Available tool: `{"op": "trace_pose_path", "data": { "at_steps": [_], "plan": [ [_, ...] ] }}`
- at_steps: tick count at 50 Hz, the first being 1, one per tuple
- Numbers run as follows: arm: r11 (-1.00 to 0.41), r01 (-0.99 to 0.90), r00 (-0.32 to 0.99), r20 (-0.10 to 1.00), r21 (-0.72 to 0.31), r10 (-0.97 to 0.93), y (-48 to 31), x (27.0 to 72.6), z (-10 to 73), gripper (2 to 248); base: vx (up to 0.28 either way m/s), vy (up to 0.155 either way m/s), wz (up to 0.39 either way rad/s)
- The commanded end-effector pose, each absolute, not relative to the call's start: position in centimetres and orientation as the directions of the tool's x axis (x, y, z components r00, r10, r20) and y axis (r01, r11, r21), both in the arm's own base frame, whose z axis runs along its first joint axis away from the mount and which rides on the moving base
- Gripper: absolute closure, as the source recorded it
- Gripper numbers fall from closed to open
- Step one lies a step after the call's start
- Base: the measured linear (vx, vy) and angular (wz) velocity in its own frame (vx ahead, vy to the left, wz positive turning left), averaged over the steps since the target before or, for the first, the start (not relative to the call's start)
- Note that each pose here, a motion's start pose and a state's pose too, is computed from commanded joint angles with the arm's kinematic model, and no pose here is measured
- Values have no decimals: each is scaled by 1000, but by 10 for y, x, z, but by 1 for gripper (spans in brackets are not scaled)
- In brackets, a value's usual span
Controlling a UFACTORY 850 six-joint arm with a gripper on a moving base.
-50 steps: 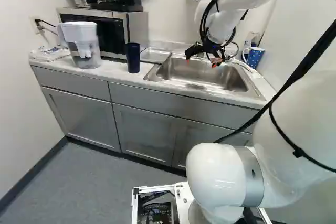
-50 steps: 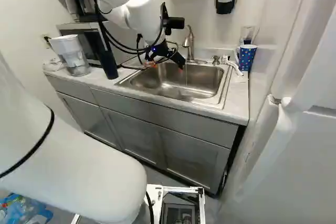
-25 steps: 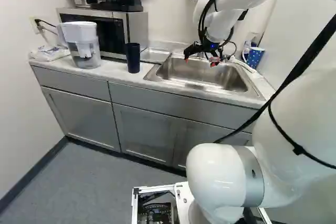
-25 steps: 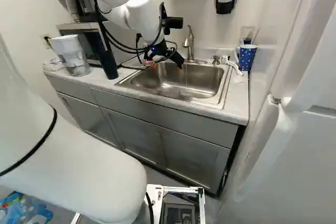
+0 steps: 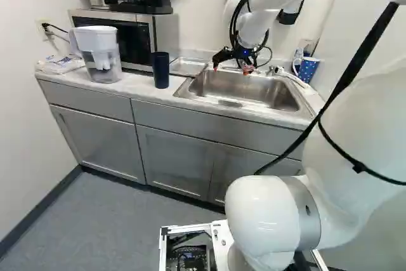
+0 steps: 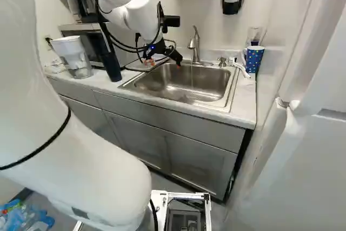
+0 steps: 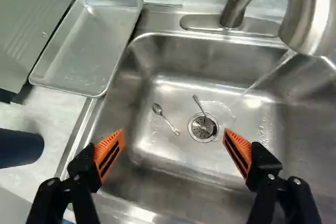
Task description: Rinse the cup and place it in the tray
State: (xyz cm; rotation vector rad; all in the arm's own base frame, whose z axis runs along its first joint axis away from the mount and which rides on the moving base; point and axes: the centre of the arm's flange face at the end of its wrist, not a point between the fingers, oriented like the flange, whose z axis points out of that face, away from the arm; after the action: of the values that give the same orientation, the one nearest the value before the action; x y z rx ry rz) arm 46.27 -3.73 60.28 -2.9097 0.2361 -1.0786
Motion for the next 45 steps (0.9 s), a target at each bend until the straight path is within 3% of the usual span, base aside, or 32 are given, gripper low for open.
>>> {"op": "trace_pose_path", "data": {
  "at_steps": [20, 45],
  "plan": [
    [-993, -88, 636, 763, -80, -117, -20, 511, 614, 3, 0, 0, 0],
    [-993, -88, 444, 889, -80, -111, -22, 522, 632, 3, 0, 0, 0]
  ]
}}
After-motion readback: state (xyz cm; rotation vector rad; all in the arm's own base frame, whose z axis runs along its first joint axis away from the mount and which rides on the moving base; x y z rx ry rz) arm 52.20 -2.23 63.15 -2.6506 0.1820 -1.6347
